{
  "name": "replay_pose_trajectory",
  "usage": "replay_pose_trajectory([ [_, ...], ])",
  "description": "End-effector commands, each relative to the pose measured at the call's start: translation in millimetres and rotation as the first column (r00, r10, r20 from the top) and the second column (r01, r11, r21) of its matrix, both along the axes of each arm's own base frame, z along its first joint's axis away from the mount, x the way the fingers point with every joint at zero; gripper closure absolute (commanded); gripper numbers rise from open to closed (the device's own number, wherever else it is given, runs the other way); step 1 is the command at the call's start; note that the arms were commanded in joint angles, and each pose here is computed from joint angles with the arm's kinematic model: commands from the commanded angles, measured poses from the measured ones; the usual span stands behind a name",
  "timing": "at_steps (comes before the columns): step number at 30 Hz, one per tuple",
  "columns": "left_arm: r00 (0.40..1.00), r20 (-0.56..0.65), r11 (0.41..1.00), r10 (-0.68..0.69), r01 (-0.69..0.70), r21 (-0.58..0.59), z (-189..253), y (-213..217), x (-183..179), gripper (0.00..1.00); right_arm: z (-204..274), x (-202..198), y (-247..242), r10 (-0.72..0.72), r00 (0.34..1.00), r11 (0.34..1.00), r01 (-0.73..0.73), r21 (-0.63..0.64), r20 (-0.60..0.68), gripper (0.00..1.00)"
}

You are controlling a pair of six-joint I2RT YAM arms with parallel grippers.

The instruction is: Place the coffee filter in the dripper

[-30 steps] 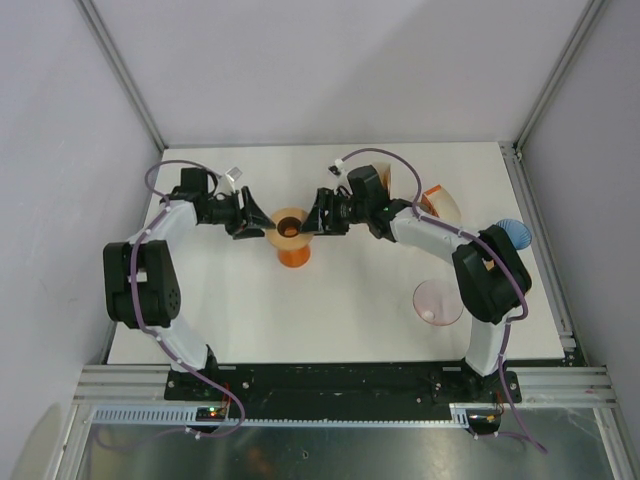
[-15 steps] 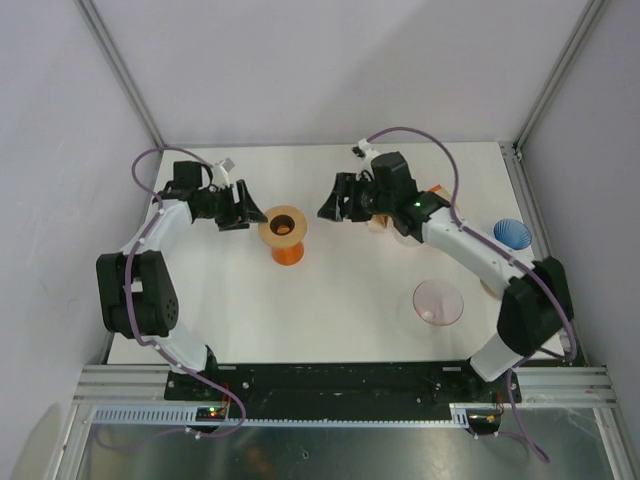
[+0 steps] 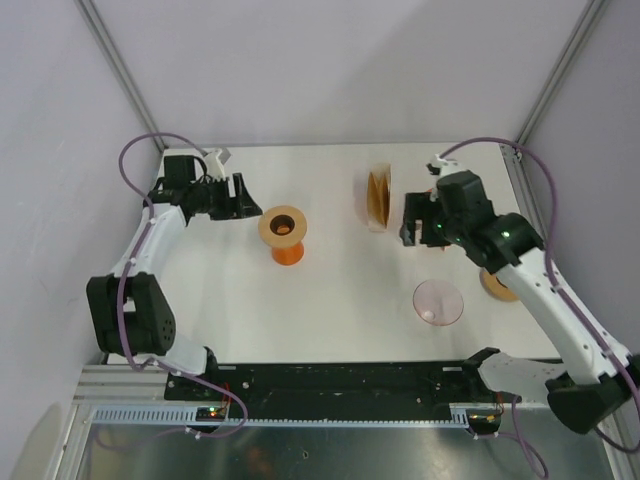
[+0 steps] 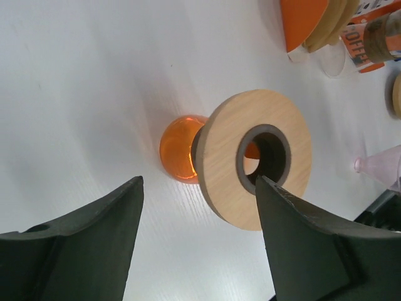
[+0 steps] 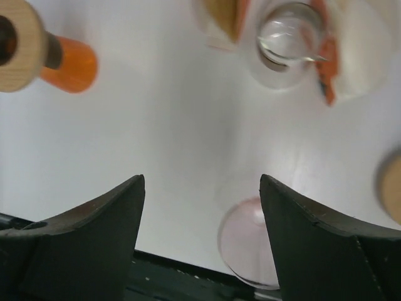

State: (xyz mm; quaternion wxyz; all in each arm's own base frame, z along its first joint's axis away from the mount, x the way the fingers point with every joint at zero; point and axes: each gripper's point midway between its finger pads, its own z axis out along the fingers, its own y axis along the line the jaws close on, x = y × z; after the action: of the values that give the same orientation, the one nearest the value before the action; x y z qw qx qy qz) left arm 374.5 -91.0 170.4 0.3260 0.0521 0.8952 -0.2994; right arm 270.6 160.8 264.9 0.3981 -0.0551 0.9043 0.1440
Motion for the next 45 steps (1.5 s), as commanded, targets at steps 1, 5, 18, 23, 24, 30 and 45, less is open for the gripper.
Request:
replay_pose_trajectory([
  [1,0.972,0.217,0.992,-0.090,0.069,0.103,51,-8,-3,0.24,-19,-33,-56,-0.021,0.998,0.983,0.009,-0.184,-0.063,0.21],
  [5,0.944,0.282,0.982,-0.170,0.140,0.125,65,-21,-17,0.24,-37,-37,-61,0.192,0.980,0.940,-0.201,-0.276,-0.059,0.17],
  [18,0.962,0.256,0.983,-0.099,0.054,0.176,55,4,32,0.23,-71,-63,-79,0.483,0.864,0.775,-0.497,-0.390,-0.140,0.15],
  [23,0.982,0.190,0.988,0.021,-0.049,0.146,36,40,71,0.29,-87,-71,-79,0.531,0.827,0.737,-0.558,-0.381,-0.185,0.15],
  [24,0.983,0.182,0.987,0.029,-0.058,0.153,31,44,76,0.30,-88,-71,-79,0.543,0.820,0.728,-0.567,-0.385,-0.182,0.15],
  [30,0.995,0.099,0.983,0.018,-0.035,0.180,-23,51,93,0.32,-96,-69,-82,0.600,0.776,0.657,-0.616,-0.434,-0.195,0.15],
  [45,0.989,-0.033,0.986,-0.143,0.145,0.083,-96,-6,80,0.34,-107,-63,-84,0.616,0.762,0.630,-0.629,-0.455,-0.199,0.16],
])
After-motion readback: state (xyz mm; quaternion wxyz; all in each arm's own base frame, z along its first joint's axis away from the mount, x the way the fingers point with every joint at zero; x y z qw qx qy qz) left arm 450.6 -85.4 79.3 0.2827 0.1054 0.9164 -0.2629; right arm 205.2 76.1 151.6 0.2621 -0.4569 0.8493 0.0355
